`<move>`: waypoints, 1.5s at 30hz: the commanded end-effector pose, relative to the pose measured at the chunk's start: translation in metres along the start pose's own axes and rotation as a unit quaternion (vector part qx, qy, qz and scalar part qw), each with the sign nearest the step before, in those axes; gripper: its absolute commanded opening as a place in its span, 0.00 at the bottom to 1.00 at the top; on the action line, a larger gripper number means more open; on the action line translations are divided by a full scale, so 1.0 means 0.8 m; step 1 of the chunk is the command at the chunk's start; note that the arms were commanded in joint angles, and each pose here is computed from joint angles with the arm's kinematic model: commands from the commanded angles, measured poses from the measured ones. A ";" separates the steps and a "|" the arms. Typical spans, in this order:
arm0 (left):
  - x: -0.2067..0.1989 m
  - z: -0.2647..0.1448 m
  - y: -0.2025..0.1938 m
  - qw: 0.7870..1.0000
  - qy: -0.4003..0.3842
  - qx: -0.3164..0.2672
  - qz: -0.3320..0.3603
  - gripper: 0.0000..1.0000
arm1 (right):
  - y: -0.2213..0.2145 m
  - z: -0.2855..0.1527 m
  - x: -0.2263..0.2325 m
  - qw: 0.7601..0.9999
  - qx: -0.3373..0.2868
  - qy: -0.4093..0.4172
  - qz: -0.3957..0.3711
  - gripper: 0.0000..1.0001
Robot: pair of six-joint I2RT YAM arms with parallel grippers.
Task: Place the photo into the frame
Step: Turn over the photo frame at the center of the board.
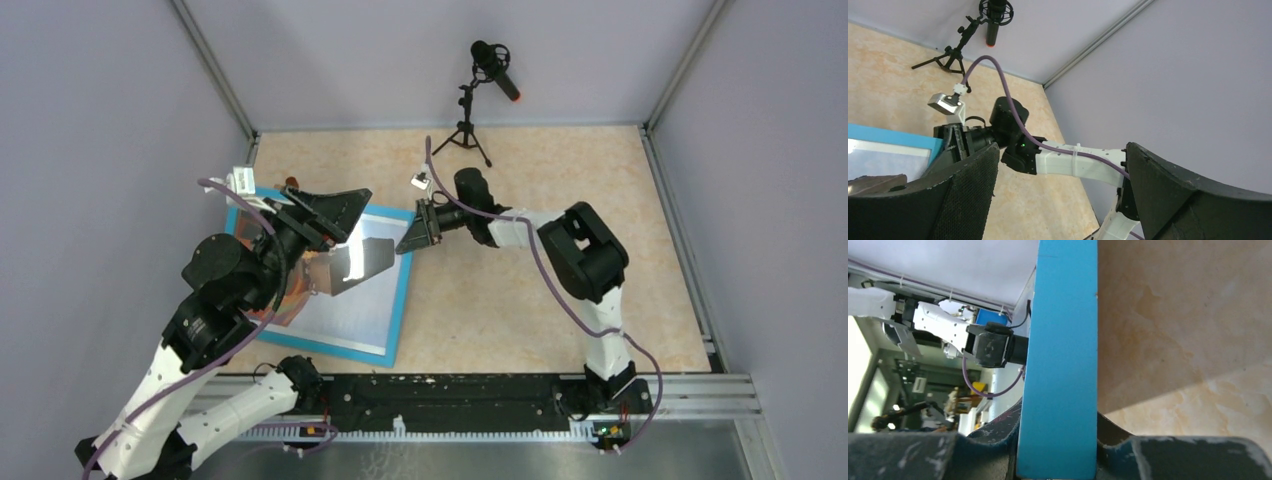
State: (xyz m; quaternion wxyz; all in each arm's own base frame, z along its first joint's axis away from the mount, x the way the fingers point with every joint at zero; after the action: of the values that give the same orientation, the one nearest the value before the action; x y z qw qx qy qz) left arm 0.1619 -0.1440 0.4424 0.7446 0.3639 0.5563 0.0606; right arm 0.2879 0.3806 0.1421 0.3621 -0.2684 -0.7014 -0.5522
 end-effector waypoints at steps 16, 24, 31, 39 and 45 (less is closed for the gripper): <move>0.014 0.014 -0.015 1.000 0.005 0.005 0.021 0.98 | -0.006 0.049 -0.089 0.993 0.115 0.006 0.036 0.00; 0.017 0.015 -0.017 1.000 0.007 0.006 0.025 0.98 | 0.025 0.051 -0.110 0.990 0.064 -0.109 0.063 0.14; 0.014 0.009 -0.010 1.000 0.003 -0.002 0.022 0.98 | 0.033 0.038 -0.117 0.972 0.061 -0.212 0.076 0.50; 0.008 0.001 0.001 1.000 0.008 -0.008 0.028 0.98 | 0.076 -0.045 -0.058 0.909 0.023 -0.415 0.016 0.73; -0.004 -0.010 0.019 0.999 0.005 -0.020 0.043 0.98 | 0.073 -0.134 0.053 0.856 -0.028 -0.514 -0.043 0.80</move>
State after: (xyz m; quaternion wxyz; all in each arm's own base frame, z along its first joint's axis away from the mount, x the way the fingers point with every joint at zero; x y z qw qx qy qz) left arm 0.1660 -0.1432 0.4275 0.7270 0.3847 0.5624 0.0848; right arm 0.3523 0.3492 0.1451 0.0546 -0.4874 -0.7955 -0.3557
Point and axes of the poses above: each gripper's point midway between its finger pads, its own z axis out along the fingers, its own x axis along the line the jaws close on, y = z × x, the point moved 4 cm from there along -z, back along the fingers, and after that the axes turned 4 degrees about -z, right-handed, at the moved point
